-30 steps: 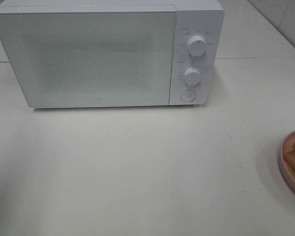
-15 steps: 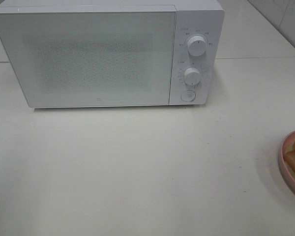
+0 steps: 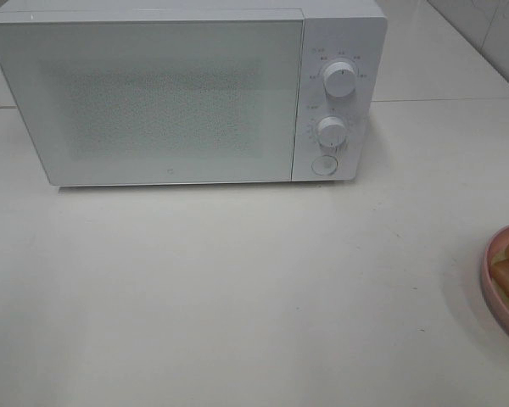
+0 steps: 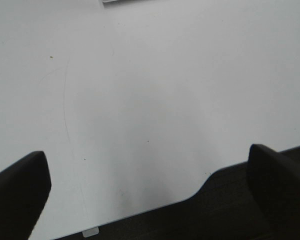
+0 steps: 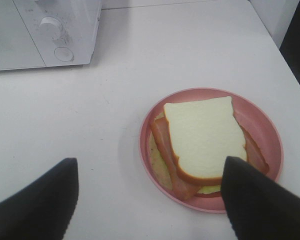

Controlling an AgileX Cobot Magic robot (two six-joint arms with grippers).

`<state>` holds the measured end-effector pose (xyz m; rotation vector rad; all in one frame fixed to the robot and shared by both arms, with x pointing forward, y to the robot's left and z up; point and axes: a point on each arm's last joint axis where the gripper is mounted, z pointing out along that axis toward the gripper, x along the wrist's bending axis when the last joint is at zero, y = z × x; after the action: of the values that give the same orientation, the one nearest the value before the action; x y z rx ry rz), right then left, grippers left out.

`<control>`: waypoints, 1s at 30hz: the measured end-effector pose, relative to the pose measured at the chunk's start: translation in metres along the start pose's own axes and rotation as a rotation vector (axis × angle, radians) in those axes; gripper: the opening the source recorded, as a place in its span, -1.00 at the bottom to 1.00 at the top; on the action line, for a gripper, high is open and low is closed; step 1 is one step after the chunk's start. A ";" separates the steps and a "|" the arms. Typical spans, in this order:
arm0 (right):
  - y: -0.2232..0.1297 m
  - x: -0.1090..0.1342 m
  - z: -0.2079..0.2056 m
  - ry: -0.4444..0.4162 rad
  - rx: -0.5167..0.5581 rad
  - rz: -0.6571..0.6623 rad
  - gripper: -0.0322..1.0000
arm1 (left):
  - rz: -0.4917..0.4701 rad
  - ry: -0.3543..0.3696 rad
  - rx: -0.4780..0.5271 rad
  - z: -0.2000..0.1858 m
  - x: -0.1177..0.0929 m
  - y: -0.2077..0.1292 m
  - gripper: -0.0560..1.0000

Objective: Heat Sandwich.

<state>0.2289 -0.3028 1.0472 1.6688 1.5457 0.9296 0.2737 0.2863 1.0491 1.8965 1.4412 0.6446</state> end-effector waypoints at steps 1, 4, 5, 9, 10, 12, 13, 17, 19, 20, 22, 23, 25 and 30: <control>0.000 0.000 0.000 0.000 0.000 0.000 0.54 | 0.000 0.000 0.000 0.000 0.000 0.000 0.98; 0.000 0.000 0.000 0.000 -0.001 0.000 0.54 | 0.004 0.008 -0.054 -0.007 -0.001 -0.004 0.98; 0.000 0.000 0.000 0.000 -0.002 0.000 0.54 | 0.000 0.014 -0.071 -0.009 -0.001 -0.005 0.98; 0.000 0.000 0.000 0.000 -0.003 0.000 0.54 | -0.029 0.073 -0.156 -0.020 -0.003 -0.012 0.98; 0.000 0.000 0.000 0.000 -0.003 0.000 0.54 | -0.029 0.073 -0.156 -0.020 -0.003 -0.012 0.98; 0.000 0.000 0.000 0.000 -0.003 0.000 0.54 | -0.047 0.123 -0.223 -0.028 -0.005 -0.018 0.98; 0.000 0.000 0.000 0.000 -0.003 0.000 0.54 | -0.050 0.134 -0.240 -0.030 -0.006 -0.020 0.98; 0.000 0.000 0.000 0.000 -0.003 0.000 0.54 | -0.055 0.150 -0.265 -0.032 -0.007 -0.023 0.98; 0.000 0.000 0.000 0.000 -0.003 0.000 0.54 | -0.055 0.150 -0.265 -0.032 -0.007 -0.023 0.98; 0.000 0.000 0.000 0.000 -0.003 0.000 0.54 | -0.055 0.150 -0.265 -0.032 -0.007 -0.023 0.98; 0.000 0.000 0.000 0.000 -0.003 0.000 0.54 | -0.055 0.150 -0.265 -0.032 -0.007 -0.023 0.98; 0.000 0.000 0.000 0.000 -0.003 0.000 0.54 | -0.055 0.150 -0.265 -0.032 -0.007 -0.023 0.98; 0.000 0.000 0.000 0.000 -0.003 0.000 0.54 | -0.055 0.150 -0.265 -0.032 -0.007 -0.023 0.98; 0.000 0.000 0.000 0.000 -0.003 0.000 0.54 | -0.055 0.150 -0.265 -0.032 -0.007 -0.023 0.98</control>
<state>0.2290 -0.3028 1.0475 1.6666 1.5438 0.9318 0.2340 0.2902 1.0534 1.6270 1.4157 0.9192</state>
